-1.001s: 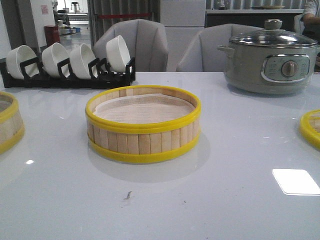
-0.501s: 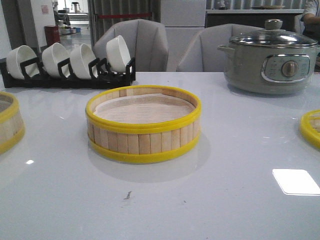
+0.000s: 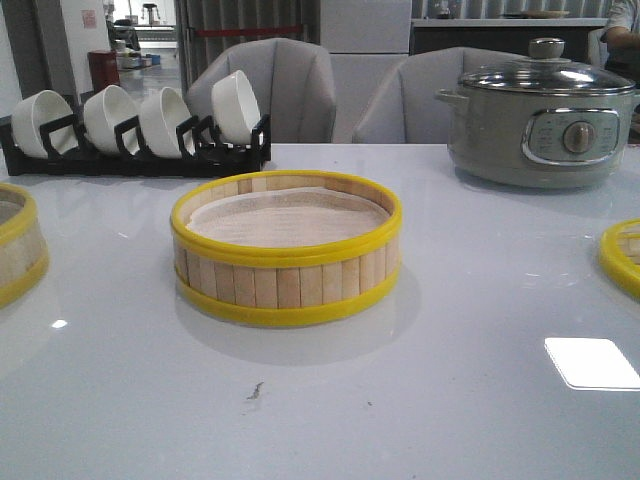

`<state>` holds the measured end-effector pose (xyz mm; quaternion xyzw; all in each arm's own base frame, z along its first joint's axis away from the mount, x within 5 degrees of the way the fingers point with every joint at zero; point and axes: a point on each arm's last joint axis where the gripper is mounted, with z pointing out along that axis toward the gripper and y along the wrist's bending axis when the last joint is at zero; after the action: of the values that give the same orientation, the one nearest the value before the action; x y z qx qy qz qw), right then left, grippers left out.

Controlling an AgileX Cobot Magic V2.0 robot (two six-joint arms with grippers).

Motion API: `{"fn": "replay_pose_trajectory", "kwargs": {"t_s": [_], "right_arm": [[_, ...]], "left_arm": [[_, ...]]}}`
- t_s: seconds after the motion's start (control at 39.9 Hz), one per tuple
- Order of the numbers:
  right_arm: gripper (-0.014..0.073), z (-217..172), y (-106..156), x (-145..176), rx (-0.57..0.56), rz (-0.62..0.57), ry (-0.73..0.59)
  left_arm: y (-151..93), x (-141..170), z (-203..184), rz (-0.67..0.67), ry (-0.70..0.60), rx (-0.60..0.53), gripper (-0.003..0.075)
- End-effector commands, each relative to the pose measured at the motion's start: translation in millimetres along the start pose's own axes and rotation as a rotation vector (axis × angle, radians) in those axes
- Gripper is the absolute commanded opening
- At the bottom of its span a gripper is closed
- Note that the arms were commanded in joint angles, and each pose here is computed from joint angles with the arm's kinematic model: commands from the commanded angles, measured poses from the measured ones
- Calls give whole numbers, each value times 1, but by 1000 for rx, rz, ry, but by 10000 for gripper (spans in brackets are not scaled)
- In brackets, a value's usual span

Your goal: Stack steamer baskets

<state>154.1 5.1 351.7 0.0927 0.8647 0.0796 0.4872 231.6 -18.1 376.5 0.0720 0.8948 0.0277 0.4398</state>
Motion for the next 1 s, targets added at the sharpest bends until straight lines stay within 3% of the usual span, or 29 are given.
{"fn": "replay_pose_trajectory", "kwargs": {"t_s": [0.0, 0.43, 0.53, 0.6, 0.68, 0.98], "right_arm": [[48, -1, 4, -17, -18, -12, -91], [53, 10, 4, -22, -13, -21, -118], [176, 11, 2, -22, 11, -73, -117], [375, 11, 0, -22, 32, -108, -116], [477, 11, -2, -22, 51, -135, -110], [425, 11, -3, -18, 63, -137, -71]], "left_arm": [[2, -13, -12, -2, -96, -6, 86], [2, -13, -12, -2, -106, -6, 86], [2, -18, -12, 0, -158, -8, 86], [2, -19, -12, -5, -170, -4, 86], [0, -18, -11, -37, -156, 19, 86], [-4, -14, 8, -62, -76, 47, 116]]}}
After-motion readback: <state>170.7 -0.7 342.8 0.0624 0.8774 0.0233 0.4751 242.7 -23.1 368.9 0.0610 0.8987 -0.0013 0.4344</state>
